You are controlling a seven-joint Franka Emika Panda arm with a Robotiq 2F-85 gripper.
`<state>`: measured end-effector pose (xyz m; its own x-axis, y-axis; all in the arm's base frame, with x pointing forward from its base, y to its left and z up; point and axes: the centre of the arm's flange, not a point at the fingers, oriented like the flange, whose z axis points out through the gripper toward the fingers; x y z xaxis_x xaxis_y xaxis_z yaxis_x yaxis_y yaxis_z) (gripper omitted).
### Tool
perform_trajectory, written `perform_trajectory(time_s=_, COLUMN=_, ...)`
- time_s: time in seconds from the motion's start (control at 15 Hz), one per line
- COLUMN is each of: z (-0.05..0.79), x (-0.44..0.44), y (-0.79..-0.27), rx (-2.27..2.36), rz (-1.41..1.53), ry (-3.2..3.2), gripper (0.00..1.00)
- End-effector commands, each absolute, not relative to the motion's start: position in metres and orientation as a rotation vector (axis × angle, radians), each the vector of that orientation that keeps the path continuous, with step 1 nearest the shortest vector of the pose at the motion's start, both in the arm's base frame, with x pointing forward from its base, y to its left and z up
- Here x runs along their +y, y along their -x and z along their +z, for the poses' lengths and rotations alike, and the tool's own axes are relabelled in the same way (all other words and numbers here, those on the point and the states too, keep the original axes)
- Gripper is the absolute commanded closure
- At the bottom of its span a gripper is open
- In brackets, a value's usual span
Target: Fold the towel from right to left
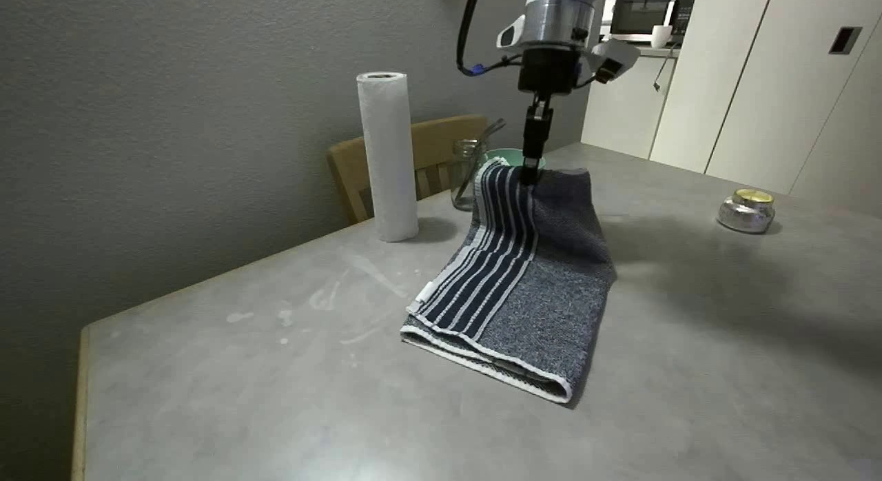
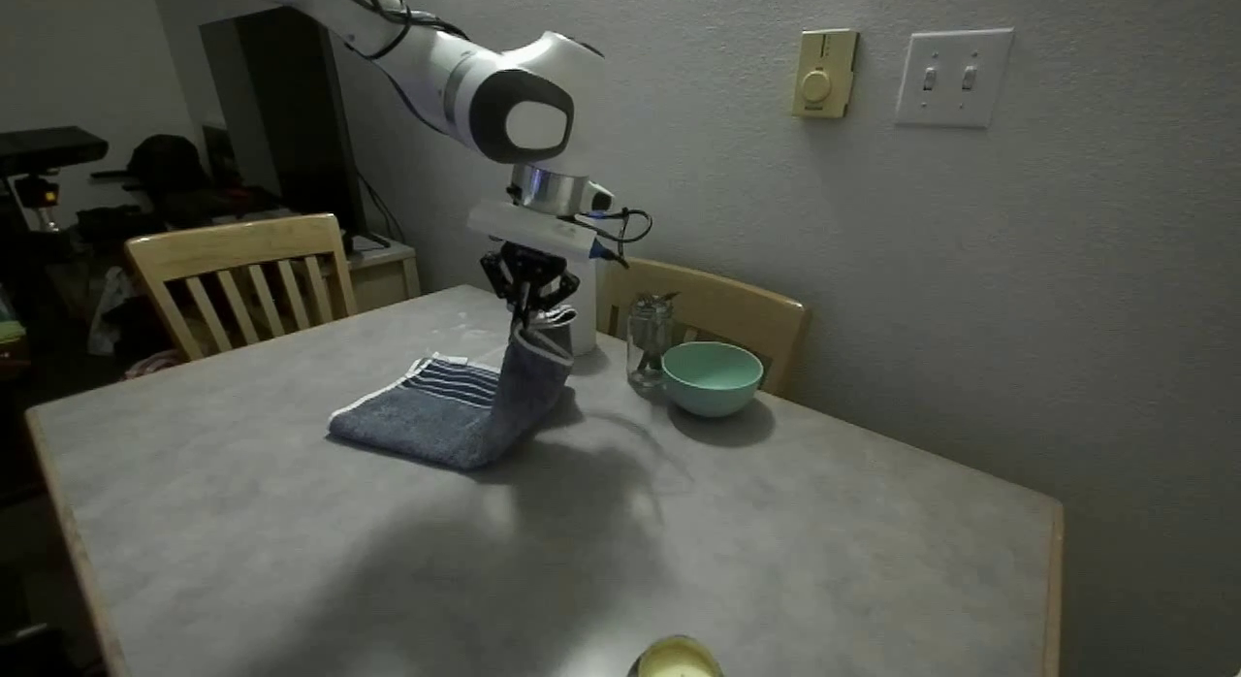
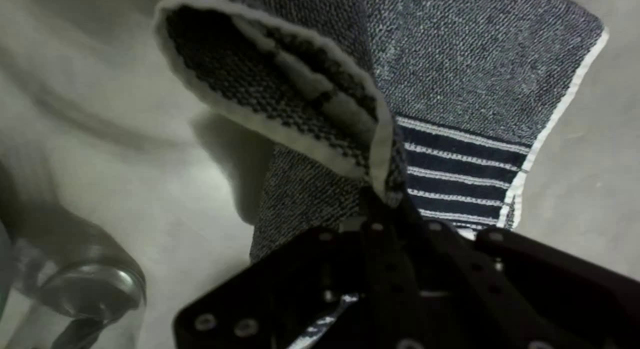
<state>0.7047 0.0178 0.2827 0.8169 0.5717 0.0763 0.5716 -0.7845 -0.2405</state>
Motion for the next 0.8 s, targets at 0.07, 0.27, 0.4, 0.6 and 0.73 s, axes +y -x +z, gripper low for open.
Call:
perform_trajectory(time_s=0.07, z=0.305, x=0.046, y=-0.706, rx=-1.062, rz=0.049, ry=2.691, gripper=0.98)
perform_trajectory(time_s=0.27, z=0.313, x=0.065, y=-0.707, rx=-1.142, rz=0.085, ry=2.679, gripper=0.98)
perform_trajectory(time_s=0.4, z=0.317, x=0.079, y=-0.708, rx=-1.183, rz=0.118, ry=2.683, gripper=0.98)
perform_trajectory(time_s=0.6, z=0.322, x=0.101, y=-0.706, rx=-1.261, rz=0.161, ry=2.692, gripper=0.98)
perform_trajectory(time_s=0.73, z=0.324, x=0.116, y=-0.703, rx=-1.306, rz=0.190, ry=2.694, gripper=0.98)
